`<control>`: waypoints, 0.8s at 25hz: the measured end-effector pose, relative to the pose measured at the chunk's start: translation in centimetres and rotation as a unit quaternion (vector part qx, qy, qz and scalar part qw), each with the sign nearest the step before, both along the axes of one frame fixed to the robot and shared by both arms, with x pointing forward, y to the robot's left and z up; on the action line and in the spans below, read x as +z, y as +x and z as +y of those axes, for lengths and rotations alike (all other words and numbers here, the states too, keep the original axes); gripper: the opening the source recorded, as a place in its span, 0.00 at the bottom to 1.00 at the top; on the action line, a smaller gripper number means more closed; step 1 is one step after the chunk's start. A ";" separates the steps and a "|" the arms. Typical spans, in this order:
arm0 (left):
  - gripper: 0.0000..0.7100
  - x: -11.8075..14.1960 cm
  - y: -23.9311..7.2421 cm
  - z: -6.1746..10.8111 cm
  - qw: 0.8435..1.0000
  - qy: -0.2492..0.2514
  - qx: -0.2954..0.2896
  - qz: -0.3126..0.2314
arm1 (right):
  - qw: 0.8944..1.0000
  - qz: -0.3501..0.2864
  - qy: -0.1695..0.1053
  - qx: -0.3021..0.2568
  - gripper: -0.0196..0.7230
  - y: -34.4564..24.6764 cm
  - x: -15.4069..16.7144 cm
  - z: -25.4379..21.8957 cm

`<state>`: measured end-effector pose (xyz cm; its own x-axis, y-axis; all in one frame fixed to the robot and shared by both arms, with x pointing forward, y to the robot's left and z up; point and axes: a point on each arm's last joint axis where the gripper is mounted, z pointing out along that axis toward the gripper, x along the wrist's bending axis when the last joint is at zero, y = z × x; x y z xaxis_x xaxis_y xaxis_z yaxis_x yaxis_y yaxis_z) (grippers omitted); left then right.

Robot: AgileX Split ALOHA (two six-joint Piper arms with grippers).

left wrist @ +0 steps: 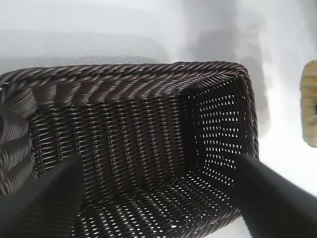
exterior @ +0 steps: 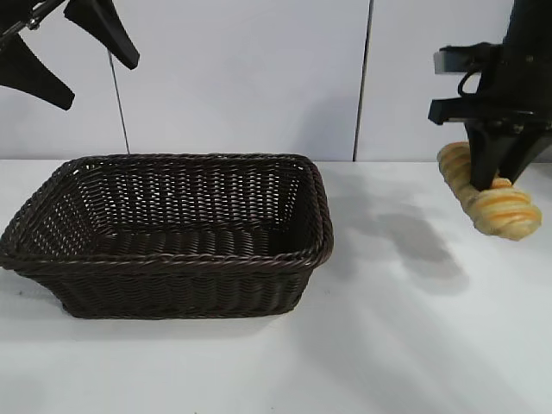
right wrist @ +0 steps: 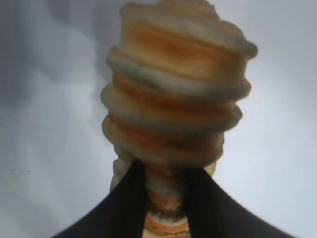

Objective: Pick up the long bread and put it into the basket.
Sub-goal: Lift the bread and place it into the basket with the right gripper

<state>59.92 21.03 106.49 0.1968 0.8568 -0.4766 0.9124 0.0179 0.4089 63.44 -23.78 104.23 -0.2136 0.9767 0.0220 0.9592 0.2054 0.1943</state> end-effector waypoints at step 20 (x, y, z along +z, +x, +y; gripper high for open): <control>0.84 -0.1 0.0 0.1 1.000 0.010 -0.004 0.000 | 0.987 0.001 0.020 0.157 0.28 -4.4 0.6 12.3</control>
